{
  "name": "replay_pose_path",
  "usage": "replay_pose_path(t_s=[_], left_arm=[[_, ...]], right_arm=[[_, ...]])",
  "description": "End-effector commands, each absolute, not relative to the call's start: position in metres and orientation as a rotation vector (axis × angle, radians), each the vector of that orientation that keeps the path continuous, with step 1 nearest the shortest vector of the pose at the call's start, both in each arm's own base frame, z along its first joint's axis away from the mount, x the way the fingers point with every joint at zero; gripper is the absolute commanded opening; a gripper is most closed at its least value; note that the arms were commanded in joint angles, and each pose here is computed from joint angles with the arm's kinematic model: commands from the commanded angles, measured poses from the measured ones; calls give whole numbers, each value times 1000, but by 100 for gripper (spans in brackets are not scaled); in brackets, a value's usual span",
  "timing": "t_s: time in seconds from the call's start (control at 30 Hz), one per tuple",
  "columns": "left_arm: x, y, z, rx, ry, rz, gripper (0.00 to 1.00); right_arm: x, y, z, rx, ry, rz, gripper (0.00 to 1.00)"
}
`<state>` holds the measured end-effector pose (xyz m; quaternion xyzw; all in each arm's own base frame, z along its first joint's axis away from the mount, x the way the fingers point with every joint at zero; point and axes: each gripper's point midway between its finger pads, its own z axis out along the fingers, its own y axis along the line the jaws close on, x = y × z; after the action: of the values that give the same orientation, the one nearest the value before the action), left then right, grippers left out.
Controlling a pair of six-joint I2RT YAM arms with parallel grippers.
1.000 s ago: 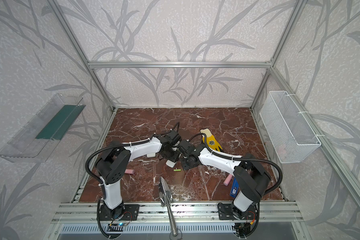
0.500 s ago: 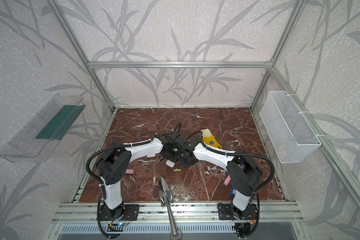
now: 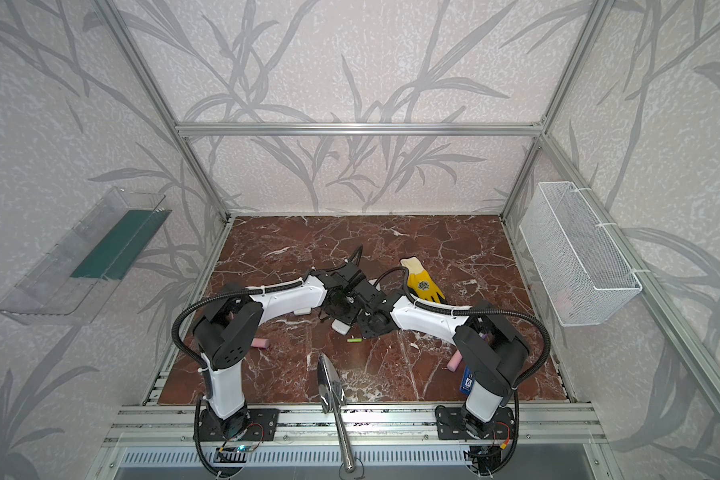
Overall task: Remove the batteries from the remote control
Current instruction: 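Lever the screwdriver tip under the remaining green battery, flipping it out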
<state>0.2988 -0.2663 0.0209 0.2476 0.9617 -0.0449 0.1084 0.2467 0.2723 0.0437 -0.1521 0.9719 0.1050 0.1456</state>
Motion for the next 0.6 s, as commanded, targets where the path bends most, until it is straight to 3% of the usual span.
replay_pose_path(t_s=[0.0, 0.57], left_arm=[[282, -245, -7, 793, 2923, 11, 18], [276, -235, 7, 1116, 2883, 185, 17]], right_arm=[[235, 255, 33, -419, 2830, 252, 0], [220, 237, 17, -318, 2710, 394, 0]])
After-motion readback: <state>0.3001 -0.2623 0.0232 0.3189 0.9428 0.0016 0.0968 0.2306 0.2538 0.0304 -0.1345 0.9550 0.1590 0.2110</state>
